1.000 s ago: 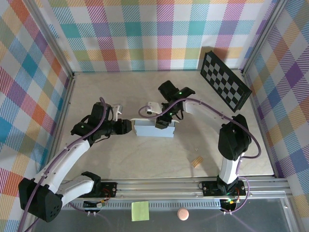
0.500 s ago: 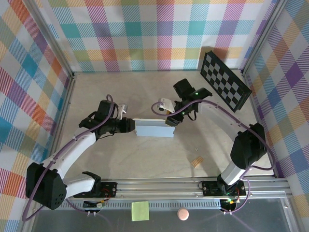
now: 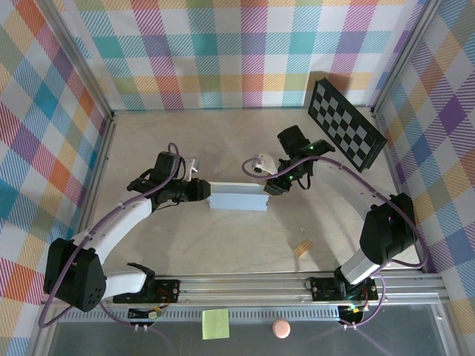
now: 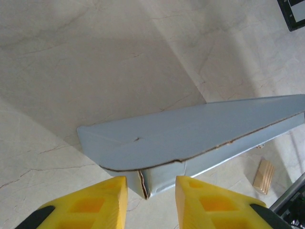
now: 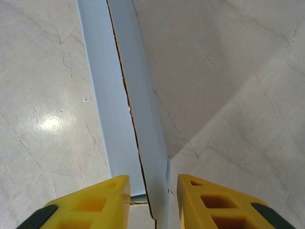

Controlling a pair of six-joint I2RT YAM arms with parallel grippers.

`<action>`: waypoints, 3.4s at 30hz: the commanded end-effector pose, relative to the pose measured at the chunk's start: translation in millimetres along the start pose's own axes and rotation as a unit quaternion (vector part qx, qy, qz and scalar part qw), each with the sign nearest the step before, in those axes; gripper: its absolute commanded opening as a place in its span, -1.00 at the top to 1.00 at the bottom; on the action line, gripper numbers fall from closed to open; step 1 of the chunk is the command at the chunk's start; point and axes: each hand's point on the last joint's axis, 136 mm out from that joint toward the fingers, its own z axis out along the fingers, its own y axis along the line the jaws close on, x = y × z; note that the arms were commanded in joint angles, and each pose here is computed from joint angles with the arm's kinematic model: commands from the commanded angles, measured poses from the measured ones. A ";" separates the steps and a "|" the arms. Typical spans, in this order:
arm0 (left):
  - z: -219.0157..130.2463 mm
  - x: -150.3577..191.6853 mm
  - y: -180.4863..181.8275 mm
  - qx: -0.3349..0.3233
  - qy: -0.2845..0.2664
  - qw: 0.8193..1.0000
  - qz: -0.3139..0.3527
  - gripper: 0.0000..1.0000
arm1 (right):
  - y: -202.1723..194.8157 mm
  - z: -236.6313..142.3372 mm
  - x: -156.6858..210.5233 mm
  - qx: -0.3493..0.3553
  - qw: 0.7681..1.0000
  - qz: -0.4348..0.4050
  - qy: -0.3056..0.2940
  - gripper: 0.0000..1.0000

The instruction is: Fold the paper box

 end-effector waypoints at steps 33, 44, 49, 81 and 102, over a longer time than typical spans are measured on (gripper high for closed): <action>-34.2 -26.9 -18.0 -0.010 -0.034 0.996 0.077 0.15 | 6.0 -18.4 -24.6 -0.019 0.995 0.021 -0.090 0.35; -58.4 -63.0 -55.4 0.025 -0.074 0.976 0.204 -0.08 | -28.3 -58.9 -33.4 0.129 0.971 0.136 -0.150 -0.01; -43.8 -64.6 -75.6 0.068 -0.052 0.962 0.259 -0.13 | -28.2 -69.1 -12.4 0.186 0.943 0.210 -0.180 -0.07; 42.7 -0.8 -96.9 0.187 0.129 0.758 0.611 -0.53 | 3.6 -83.7 28.5 0.239 0.932 0.189 -0.198 -0.28; 53.4 18.1 -63.3 0.157 0.215 0.750 0.606 0.33 | 0.8 -77.0 31.8 0.234 0.933 0.201 -0.184 -0.27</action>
